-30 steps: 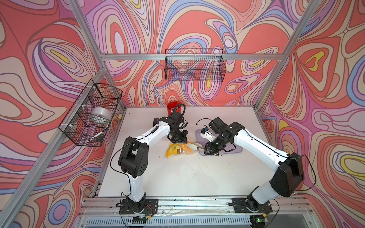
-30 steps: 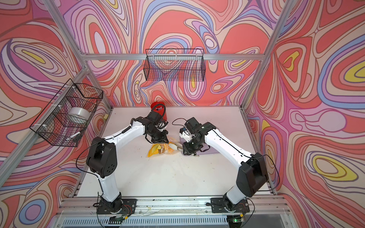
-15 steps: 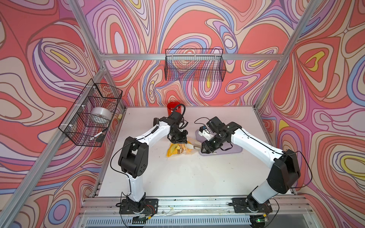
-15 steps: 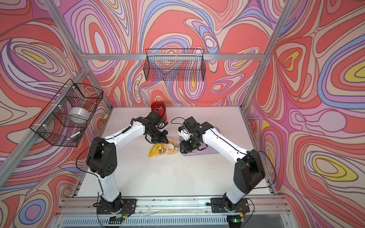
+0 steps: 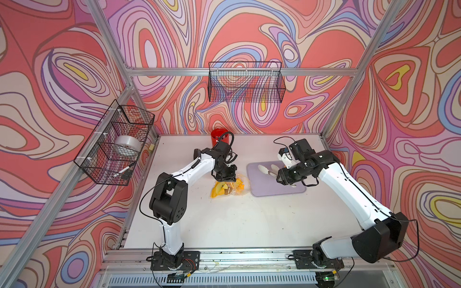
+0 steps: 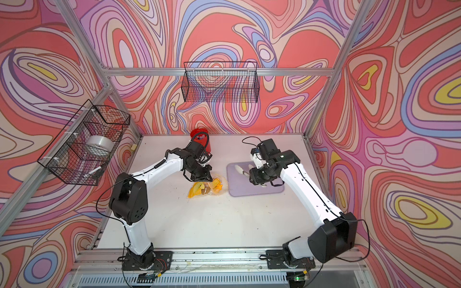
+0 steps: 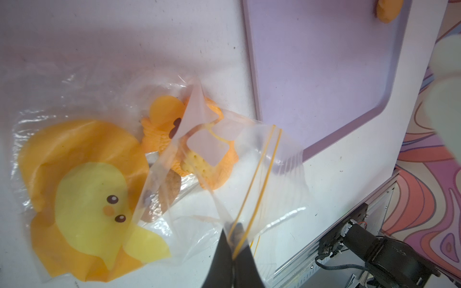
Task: Put the cookies into a resealable bag to prevent moisture
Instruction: Place the cookie in the ziploc bag, then pick up the cookie from the tray.
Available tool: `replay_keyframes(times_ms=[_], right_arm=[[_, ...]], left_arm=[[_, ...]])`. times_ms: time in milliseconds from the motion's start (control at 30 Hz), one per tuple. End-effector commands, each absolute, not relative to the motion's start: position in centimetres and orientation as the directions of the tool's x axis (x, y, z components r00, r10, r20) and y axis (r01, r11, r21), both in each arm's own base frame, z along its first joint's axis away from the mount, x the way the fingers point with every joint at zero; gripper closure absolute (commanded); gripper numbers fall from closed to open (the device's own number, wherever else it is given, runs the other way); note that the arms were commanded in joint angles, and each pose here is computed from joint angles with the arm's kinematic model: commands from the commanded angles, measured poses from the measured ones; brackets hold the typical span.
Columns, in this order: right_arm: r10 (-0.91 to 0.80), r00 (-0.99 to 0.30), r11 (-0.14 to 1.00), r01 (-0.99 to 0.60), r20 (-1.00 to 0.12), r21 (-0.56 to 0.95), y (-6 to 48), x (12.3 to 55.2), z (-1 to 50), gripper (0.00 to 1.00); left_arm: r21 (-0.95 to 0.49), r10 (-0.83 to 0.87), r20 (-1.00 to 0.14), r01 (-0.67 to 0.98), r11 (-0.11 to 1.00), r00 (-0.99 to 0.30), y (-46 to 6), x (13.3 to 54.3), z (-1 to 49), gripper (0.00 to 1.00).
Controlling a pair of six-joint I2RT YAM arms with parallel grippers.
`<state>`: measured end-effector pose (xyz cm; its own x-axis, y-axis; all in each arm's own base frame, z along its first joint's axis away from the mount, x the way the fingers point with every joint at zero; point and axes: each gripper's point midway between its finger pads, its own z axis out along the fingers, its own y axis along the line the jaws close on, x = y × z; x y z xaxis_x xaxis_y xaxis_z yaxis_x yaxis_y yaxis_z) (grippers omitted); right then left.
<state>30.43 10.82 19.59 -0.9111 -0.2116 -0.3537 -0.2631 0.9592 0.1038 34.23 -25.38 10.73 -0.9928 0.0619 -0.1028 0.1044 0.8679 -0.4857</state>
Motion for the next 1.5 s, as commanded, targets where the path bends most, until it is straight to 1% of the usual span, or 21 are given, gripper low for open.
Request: replay_keyframes(times_ms=[0,233,433,567,633,733,833,1067,1133,1233,1333,1400,1467], right_arm=[[-0.076,-0.932,0.995,-0.045,-0.355,-0.094,5.0,33.5,18.7,0.49],[-0.07,-0.947,0.991,-0.031,-0.315,-0.127,5.0,36.5,15.5,0.49],[-0.053,-0.963,0.988,-0.012,-0.265,-0.156,4.3,37.4,12.9,0.49],[-0.014,-0.969,0.993,0.015,-0.245,-0.115,3.8,37.6,11.6,0.5],[0.003,-0.97,0.997,0.023,-0.242,-0.08,3.9,37.7,11.2,0.53],[0.006,-0.97,0.999,0.016,-0.243,-0.042,4.5,37.7,11.2,0.57],[0.004,-0.971,0.999,0.014,-0.241,-0.039,4.5,37.4,11.7,0.61],[-0.002,-0.953,1.0,0.004,-0.302,-0.02,4.4,35.3,15.8,0.66],[-0.019,-0.948,0.999,-0.028,-0.316,0.021,5.1,34.5,17.0,0.67],[-0.065,-0.938,0.977,-0.13,-0.341,0.171,7.9,32.9,18.9,0.67],[-0.097,-0.933,0.92,-0.217,-0.347,0.326,11.1,31.2,20.5,0.67],[-0.165,-0.924,0.88,-0.295,-0.344,0.372,13.7,29.7,21.0,0.67],[-0.247,-0.911,0.849,-0.368,-0.332,0.379,15.9,28.2,20.9,0.67]], left_arm=[[-0.467,0.057,-0.099,0.097,0.879,-0.993,-24.7,34.1,10.5,1.0],[-0.452,0.062,-0.102,0.102,0.886,-0.993,-24.3,34.0,10.6,1.0],[-0.444,0.06,-0.101,0.099,0.891,-0.993,-24.0,33.8,10.6,1.0],[-0.446,0.058,-0.1,0.097,0.89,-0.993,-23.9,33.9,10.5,1.0],[-0.449,0.059,-0.099,0.097,0.888,-0.993,-24.0,34.0,10.5,1.0],[-0.451,0.062,-0.101,0.101,0.887,-0.993,-24.1,34.1,10.6,1.0],[-0.451,0.063,-0.102,0.103,0.887,-0.993,-24.2,34.2,10.6,1.0],[-0.471,0.058,-0.101,0.099,0.876,-0.993,-24.5,34.2,10.5,1.0],[-0.475,0.058,-0.103,0.1,0.874,-0.993,-24.5,34.2,10.5,1.0],[-0.482,0.059,-0.107,0.103,0.87,-0.993,-24.7,34.3,10.7,1.0],[-0.486,0.055,-0.106,0.1,0.868,-0.993,-24.9,34.5,10.8,1.0],[-0.489,0.052,-0.108,0.099,0.867,-0.993,-24.9,34.4,10.9,1.0],[-0.487,0.05,-0.109,0.097,0.868,-0.993,-24.8,34.4,10.9,1.0]])
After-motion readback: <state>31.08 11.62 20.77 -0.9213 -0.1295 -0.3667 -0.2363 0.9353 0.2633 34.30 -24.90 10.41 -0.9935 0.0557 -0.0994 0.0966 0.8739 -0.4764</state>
